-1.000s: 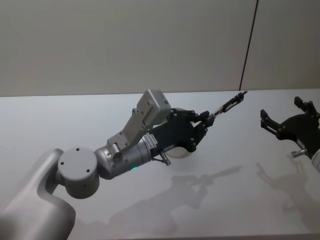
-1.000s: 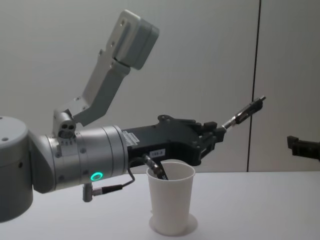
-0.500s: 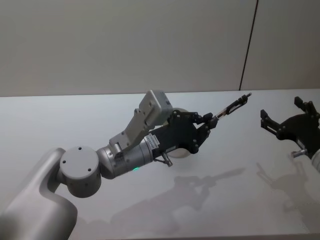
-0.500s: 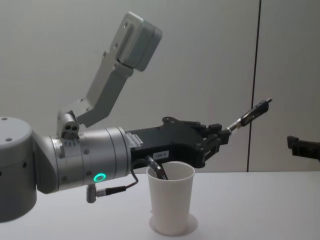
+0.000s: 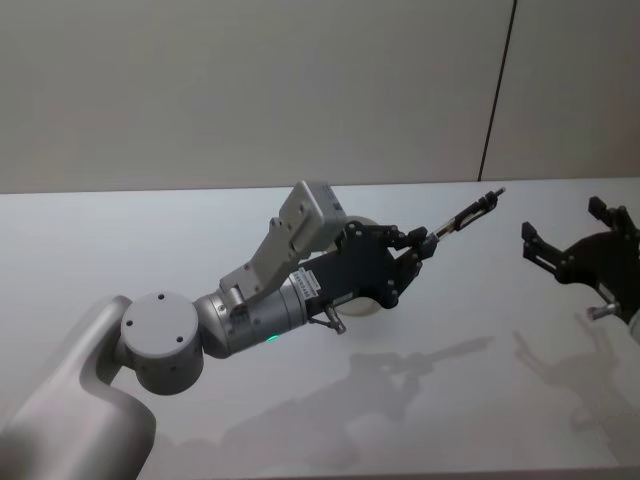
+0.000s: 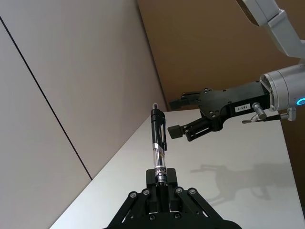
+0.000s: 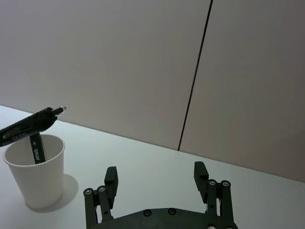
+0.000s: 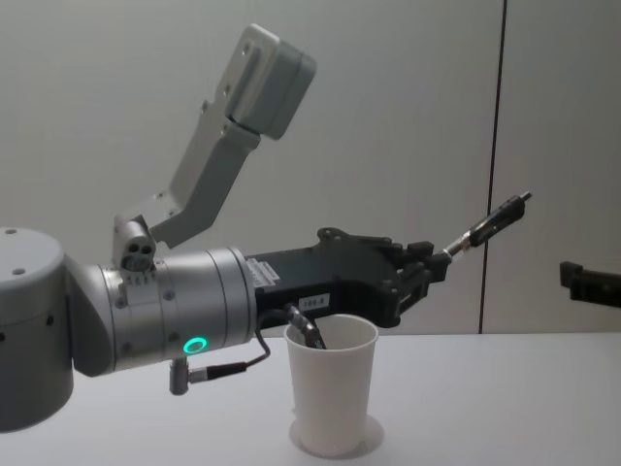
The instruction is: Place the pen into the pen holder.
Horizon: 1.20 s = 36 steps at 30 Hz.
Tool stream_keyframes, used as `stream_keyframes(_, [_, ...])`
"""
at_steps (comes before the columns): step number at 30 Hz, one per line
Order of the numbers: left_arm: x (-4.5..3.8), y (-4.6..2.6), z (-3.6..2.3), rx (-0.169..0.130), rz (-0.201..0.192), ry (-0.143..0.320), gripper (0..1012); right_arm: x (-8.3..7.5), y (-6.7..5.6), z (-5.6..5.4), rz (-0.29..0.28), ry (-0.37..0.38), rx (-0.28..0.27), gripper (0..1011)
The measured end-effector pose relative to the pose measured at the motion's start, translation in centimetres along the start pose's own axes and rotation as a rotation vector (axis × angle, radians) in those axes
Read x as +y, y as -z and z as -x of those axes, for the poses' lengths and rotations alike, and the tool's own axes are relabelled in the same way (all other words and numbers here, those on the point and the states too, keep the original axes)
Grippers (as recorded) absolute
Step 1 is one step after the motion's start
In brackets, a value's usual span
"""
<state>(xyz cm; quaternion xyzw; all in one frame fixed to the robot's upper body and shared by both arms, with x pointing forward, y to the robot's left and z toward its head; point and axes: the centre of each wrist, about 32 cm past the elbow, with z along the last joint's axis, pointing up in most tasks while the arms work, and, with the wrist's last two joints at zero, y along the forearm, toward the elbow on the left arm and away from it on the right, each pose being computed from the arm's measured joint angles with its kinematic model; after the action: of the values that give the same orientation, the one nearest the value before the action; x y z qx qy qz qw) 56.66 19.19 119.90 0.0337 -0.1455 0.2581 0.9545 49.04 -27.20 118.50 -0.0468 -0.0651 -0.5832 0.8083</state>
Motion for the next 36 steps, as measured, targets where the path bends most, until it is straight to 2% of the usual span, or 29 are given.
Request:
stream_keyframes(7, [-0.02, 0.0, 0.0, 0.001, 0.001, 0.002, 137, -0.5, 0.1, -0.6, 0.005, -0.024, 0.042, 1002])
stream_keyframes(13, [-0.03, 0.0, -0.02, 0.001, 0.001, 0.002, 137, -1.0, 0.2, -1.6, 0.017, -0.061, 0.093, 1002])
stream_keyframes(21, [-0.03, 0.01, -0.03, 0.001, 0.001, 0.002, 137, -1.5, 0.6, -2.7, 0.034, -0.137, 0.171, 1002])
stream_keyframes(26, [-0.03, 0.01, -0.03, 0.001, 0.001, 0.003, 137, -1.9, 1.0, -3.6, 0.036, -0.21, 0.243, 1002])
stream_keyframes(33, [-0.03, 0.0, -0.03, 0.001, 0.001, 0.003, 137, -2.3, 1.4, -4.3, 0.026, -0.295, 0.34, 1002])
stream_keyframes(34, [-0.03, 0.0, -0.03, 0.001, 0.001, 0.003, 137, -2.3, 1.4, -4.3, 0.026, -0.295, 0.34, 1002])
stream_keyframes(36, [-0.03, 0.01, -0.03, 0.001, 0.001, 0.003, 137, -2.4, 1.6, -4.5, 0.021, -0.329, 0.387, 1002])
